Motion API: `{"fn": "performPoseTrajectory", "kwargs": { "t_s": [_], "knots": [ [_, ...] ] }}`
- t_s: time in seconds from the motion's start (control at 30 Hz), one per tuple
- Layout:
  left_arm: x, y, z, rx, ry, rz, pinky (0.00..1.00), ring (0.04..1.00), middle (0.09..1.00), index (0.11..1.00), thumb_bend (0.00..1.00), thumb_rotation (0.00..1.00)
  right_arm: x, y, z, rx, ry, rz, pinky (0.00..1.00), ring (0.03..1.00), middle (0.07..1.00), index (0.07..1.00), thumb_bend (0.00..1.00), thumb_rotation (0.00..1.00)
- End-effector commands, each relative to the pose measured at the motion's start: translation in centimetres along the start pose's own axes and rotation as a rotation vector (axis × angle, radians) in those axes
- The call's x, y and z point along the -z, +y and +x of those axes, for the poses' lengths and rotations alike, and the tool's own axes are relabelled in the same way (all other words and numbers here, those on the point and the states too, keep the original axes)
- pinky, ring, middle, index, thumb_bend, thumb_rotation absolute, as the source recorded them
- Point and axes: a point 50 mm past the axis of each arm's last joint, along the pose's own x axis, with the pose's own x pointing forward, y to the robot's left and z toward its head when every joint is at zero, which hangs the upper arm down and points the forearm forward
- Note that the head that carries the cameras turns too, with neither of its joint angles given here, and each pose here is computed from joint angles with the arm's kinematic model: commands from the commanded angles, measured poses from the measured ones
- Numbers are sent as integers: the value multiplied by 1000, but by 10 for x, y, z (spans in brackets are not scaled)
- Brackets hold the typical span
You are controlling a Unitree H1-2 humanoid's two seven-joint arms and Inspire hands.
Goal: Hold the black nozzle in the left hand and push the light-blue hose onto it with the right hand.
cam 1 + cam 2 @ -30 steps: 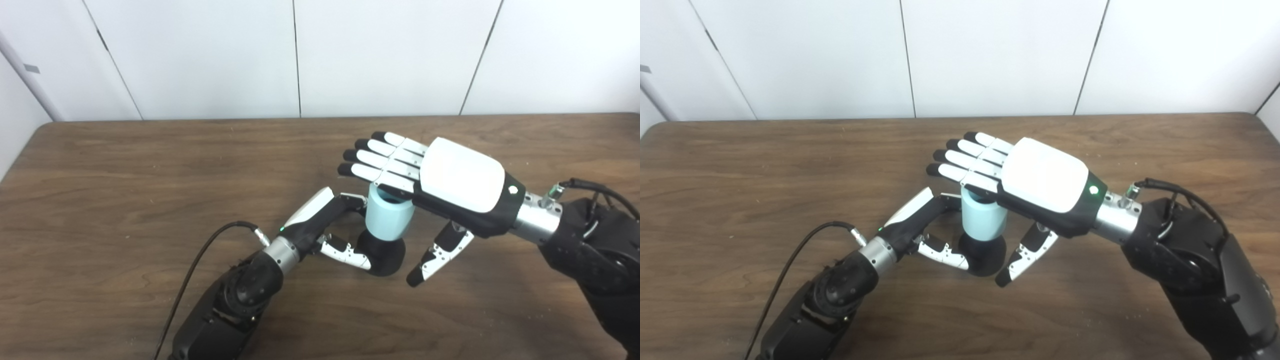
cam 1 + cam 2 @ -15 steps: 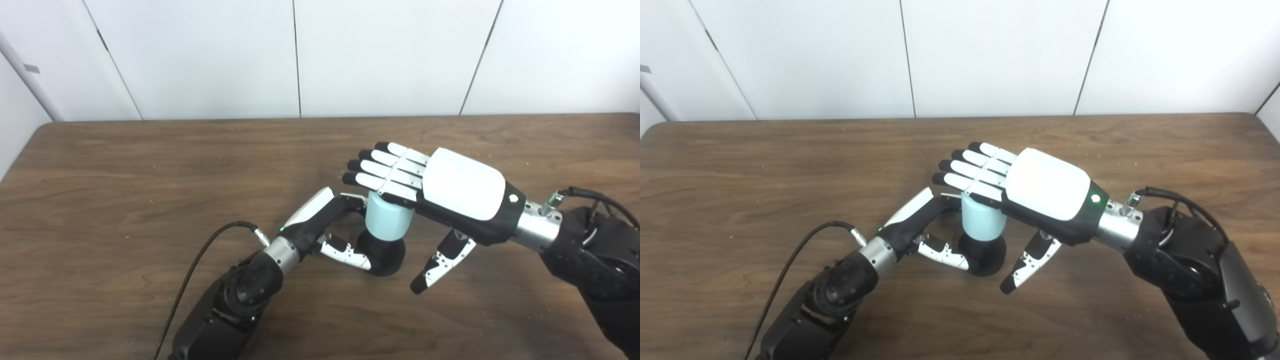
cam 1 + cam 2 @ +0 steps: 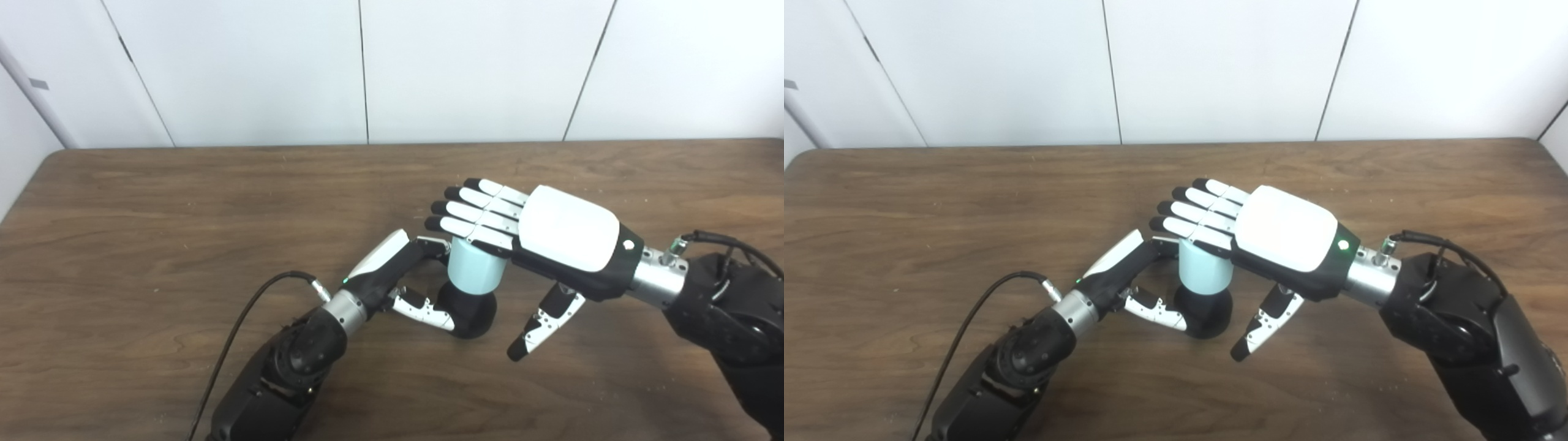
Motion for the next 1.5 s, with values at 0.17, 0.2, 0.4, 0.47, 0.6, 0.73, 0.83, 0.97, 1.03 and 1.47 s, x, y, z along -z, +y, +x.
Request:
{"fn": "performPoseTrajectory", "kwargs": {
  "t_s": [0.17,0.2,0.4,0.47,0.6,0.73,0.83,0.97,1.03,1.47],
  "knots": [
    [18,-1,-7,39,105,35,912,735,616,483,514,80,4,-8,-4,-5,4,-46,1000,1000,1000,1000,766,523],
    [18,-1,-7,39,105,35,912,735,616,483,514,80,4,-8,-4,-5,4,-46,1000,1000,1000,1000,766,523],
    [19,-1,-7,38,107,34,898,735,616,483,514,80,0,-6,-4,-34,8,-34,1000,1000,1000,1000,762,521],
    [19,-1,-7,38,107,34,897,735,616,483,514,80,0,-6,-4,-40,7,-31,1000,1000,1000,999,761,521],
    [18,-1,-7,38,106,34,903,735,616,483,514,80,0,-5,-4,-59,5,-22,989,1000,1000,990,759,522],
    [18,-1,-7,38,106,35,903,735,616,483,514,80,-2,-4,-4,-70,-1,-12,979,1000,1000,981,758,523],
    [18,-1,-7,37,105,36,903,735,615,483,514,80,-4,-3,-4,-83,-12,-3,976,1000,1000,977,757,523],
    [18,-1,-7,36,101,37,910,747,615,483,514,80,-8,-2,-2,-104,-31,7,978,1000,1000,969,750,520],
    [18,-1,-7,36,100,38,911,748,615,483,514,80,-8,-2,-1,-112,-37,10,978,1000,1000,966,749,519],
    [17,-1,-7,38,107,38,903,751,616,484,514,80,-7,1,0,-155,-63,33,972,1000,1000,958,747,520]
  ]
}}
